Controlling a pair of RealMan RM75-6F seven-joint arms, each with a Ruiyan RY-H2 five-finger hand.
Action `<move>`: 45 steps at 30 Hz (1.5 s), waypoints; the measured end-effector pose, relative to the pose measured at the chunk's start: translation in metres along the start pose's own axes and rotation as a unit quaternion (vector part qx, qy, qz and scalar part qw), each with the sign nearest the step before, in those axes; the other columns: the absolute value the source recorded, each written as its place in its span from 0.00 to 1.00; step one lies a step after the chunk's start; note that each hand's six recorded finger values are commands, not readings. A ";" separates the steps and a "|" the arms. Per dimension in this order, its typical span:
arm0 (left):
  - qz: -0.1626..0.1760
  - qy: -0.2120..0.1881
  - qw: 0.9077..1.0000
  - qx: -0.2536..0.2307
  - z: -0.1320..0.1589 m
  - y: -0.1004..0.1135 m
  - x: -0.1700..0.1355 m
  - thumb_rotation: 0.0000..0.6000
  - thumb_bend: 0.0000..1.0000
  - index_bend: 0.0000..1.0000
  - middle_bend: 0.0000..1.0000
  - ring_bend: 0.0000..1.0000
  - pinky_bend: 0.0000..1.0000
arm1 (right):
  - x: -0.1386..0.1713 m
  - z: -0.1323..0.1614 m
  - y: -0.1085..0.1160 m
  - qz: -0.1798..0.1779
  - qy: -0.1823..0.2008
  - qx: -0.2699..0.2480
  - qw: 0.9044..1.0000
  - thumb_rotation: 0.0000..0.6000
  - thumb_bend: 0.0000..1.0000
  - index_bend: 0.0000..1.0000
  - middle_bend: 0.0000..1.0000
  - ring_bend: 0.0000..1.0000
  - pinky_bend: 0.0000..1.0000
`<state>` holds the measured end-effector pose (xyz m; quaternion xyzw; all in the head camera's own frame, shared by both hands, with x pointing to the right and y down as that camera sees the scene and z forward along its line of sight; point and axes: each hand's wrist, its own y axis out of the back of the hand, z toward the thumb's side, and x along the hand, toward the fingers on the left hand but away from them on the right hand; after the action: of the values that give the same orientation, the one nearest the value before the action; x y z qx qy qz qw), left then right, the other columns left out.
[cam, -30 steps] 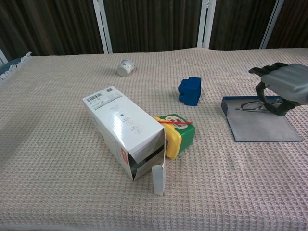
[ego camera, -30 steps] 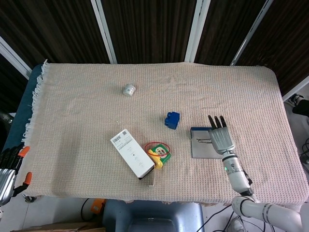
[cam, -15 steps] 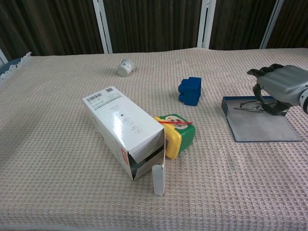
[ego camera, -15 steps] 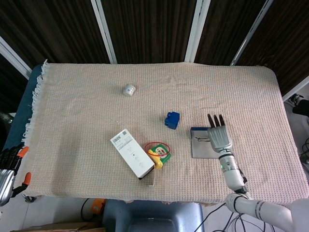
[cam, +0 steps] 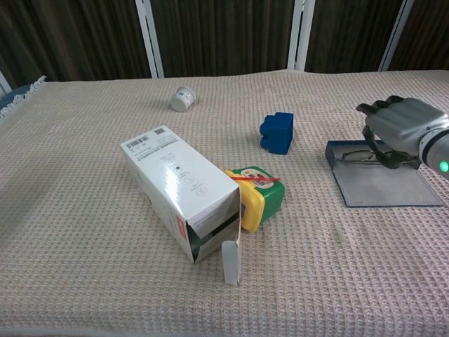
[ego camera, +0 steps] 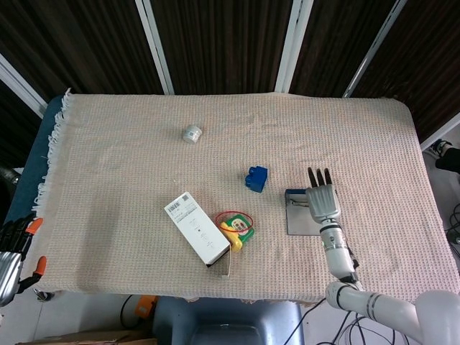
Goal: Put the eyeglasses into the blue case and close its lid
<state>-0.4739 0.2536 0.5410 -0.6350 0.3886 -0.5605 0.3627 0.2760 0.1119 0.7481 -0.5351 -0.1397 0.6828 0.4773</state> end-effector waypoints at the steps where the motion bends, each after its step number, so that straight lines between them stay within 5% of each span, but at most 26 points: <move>1: 0.000 0.000 1.000 0.000 0.000 0.000 0.000 1.00 0.45 0.00 0.00 0.00 0.04 | -0.001 0.001 0.000 -0.001 0.001 0.002 1.000 1.00 0.59 0.73 0.10 0.00 0.00; 11: 0.000 0.000 1.000 -0.001 0.000 0.001 0.000 1.00 0.45 0.00 0.00 0.00 0.04 | -0.002 0.005 -0.001 -0.003 0.003 0.011 1.000 1.00 0.59 0.52 0.10 0.00 0.00; 15: 0.000 0.001 1.000 -0.001 0.000 0.001 0.000 1.00 0.45 0.00 0.00 0.00 0.04 | -0.003 0.005 0.000 -0.005 0.003 0.007 1.000 1.00 0.46 0.48 0.09 0.00 0.00; 32: -0.003 -0.002 1.000 0.000 0.001 -0.001 0.001 1.00 0.45 0.00 0.00 0.00 0.05 | 0.015 -0.027 0.013 -0.043 -0.005 -0.068 0.997 1.00 0.34 0.44 0.08 0.00 0.00; 45: -0.004 0.003 1.000 0.001 -0.001 -0.002 0.003 1.00 0.45 0.00 0.00 0.00 0.05 | -0.009 -0.012 0.008 -0.016 -0.002 -0.081 0.997 1.00 0.34 0.42 0.07 0.00 0.00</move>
<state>-0.4741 0.2516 0.5437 -0.6347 0.3866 -0.5642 0.3596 0.2822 0.0965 0.7427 -0.5684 -0.2046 0.6624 0.4430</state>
